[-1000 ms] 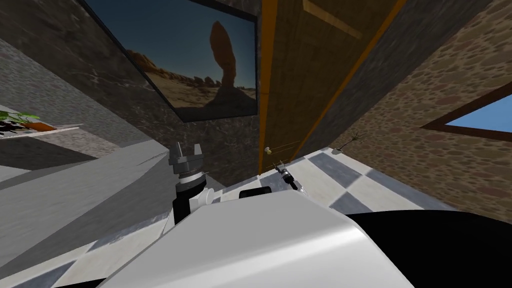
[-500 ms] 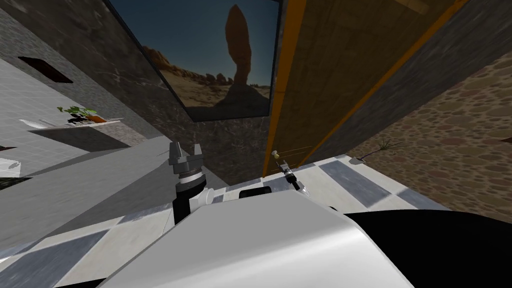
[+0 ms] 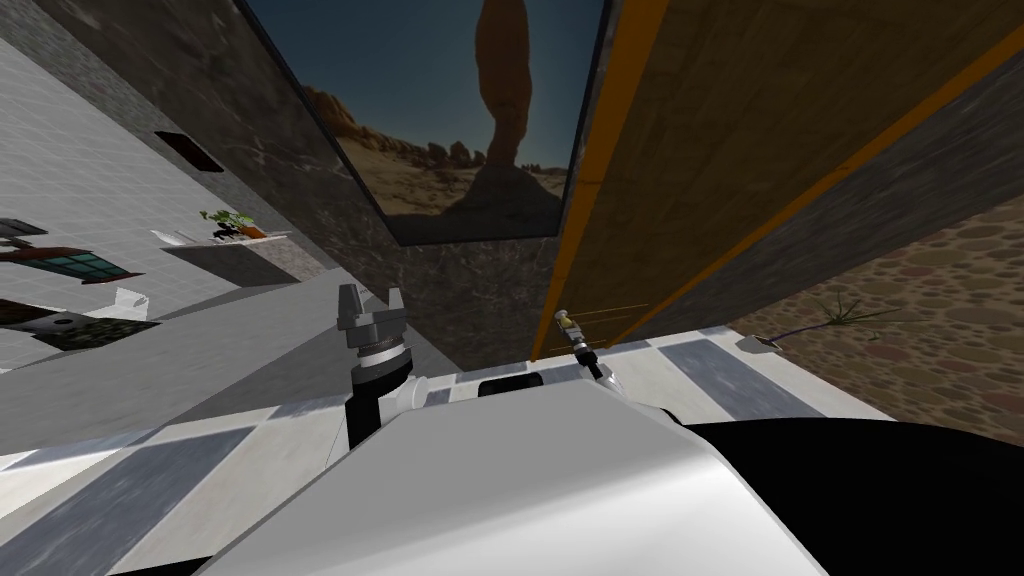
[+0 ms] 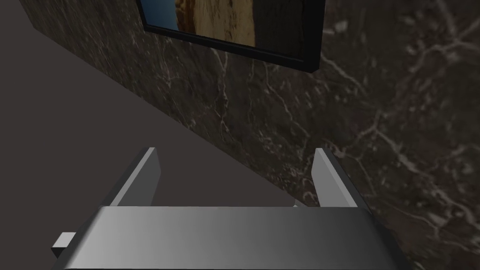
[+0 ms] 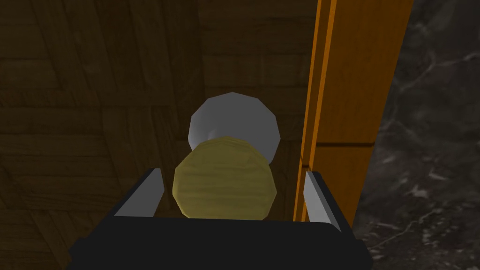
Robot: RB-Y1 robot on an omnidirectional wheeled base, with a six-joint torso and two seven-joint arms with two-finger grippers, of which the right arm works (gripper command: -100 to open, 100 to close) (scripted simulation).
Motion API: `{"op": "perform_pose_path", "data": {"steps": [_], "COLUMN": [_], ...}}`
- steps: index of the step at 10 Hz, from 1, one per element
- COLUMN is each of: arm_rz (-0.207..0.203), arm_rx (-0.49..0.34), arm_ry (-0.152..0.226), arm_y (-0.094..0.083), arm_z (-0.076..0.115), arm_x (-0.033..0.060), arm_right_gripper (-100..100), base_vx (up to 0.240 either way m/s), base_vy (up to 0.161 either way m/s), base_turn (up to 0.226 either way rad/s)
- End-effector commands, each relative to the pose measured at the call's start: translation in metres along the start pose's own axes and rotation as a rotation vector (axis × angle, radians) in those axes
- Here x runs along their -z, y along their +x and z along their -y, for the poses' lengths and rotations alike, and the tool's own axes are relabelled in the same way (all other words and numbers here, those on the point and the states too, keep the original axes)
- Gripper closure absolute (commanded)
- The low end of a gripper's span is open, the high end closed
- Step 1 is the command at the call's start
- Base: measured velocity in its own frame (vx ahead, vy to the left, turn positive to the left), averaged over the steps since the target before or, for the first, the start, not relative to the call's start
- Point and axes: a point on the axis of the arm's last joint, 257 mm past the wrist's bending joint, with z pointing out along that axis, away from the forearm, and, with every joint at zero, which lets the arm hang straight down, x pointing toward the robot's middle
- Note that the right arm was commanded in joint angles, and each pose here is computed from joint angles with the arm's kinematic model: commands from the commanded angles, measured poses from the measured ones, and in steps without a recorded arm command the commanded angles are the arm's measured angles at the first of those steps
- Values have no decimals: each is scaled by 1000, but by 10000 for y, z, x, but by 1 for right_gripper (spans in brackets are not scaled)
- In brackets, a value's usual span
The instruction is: Pull the door open
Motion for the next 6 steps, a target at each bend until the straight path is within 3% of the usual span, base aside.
{"op": "perform_pose_path", "data": {"steps": [1,2,3,6], "arm_rz": [-1,1,1,1], "arm_rx": [-1,0,0,0], "arm_ry": [5,2,2,2], "arm_y": [-16,-16,-16,-16], "arm_z": [22,16,16,16], "arm_x": [6,4,4,4], "arm_right_gripper": [-100,-100,100,100], "base_vx": [29,9,0,0], "base_vy": [-4,0,0,0], "base_turn": [-12,-5,0,0]}}
